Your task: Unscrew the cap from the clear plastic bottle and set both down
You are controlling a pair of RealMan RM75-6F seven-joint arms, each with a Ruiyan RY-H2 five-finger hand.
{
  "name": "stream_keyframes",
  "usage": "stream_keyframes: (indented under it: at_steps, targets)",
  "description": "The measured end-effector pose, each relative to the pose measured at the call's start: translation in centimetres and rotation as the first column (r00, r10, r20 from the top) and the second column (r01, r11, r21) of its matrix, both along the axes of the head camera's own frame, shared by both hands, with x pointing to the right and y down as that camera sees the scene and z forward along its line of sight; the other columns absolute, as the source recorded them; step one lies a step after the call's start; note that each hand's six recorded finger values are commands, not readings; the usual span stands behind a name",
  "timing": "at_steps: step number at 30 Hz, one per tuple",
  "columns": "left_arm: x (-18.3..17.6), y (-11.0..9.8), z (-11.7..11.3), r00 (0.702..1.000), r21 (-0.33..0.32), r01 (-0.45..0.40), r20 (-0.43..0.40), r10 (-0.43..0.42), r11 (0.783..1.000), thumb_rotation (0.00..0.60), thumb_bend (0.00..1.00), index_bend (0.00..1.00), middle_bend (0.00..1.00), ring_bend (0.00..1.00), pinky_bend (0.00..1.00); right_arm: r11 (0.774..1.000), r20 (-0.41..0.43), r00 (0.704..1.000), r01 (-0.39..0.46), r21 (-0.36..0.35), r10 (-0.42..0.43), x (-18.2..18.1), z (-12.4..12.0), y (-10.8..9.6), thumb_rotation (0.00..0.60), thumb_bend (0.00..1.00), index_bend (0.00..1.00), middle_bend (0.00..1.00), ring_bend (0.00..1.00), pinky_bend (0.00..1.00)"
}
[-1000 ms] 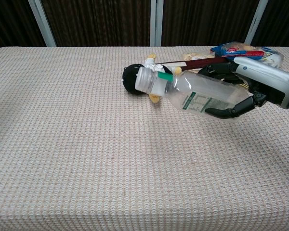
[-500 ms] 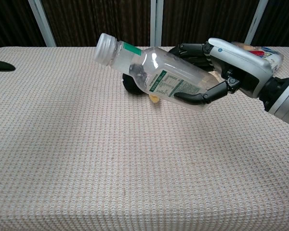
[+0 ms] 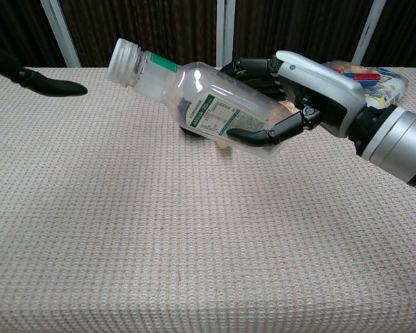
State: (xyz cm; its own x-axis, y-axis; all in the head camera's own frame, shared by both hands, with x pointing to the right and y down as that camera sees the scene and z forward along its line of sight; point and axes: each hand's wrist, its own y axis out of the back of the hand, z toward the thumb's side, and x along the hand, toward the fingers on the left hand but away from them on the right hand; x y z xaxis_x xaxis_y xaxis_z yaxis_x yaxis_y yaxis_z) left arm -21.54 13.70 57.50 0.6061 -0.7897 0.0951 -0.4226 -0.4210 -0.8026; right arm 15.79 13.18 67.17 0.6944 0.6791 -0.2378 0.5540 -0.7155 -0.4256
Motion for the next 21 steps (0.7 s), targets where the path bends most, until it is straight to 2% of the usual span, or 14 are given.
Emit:
stream_keyframes:
  at_steps: [7, 21]
  targets:
    - [1.2, 0.3, 0.0, 0.999, 0.004, -0.007, -0.037, 0.007, 1.000, 0.600, 0.11, 0.14, 0.04, 0.02, 0.00, 1.000, 0.003, 1.000, 0.006, -0.008, -0.006, -0.3, -0.2, 0.1, 0.600, 0.51, 0.56, 0.49, 0.34, 0.46]
    - [1.7, 0.4, 0.1, 1.000, 0.034, 0.000, -0.025, 0.001, 0.999, 0.600, 0.11, 0.14, 0.04, 0.02, 0.00, 1.000, 0.016, 1.000, 0.015, -0.024, -0.014, -0.5, -0.5, 0.7, 0.600, 0.52, 0.56, 0.49, 0.34, 0.46]
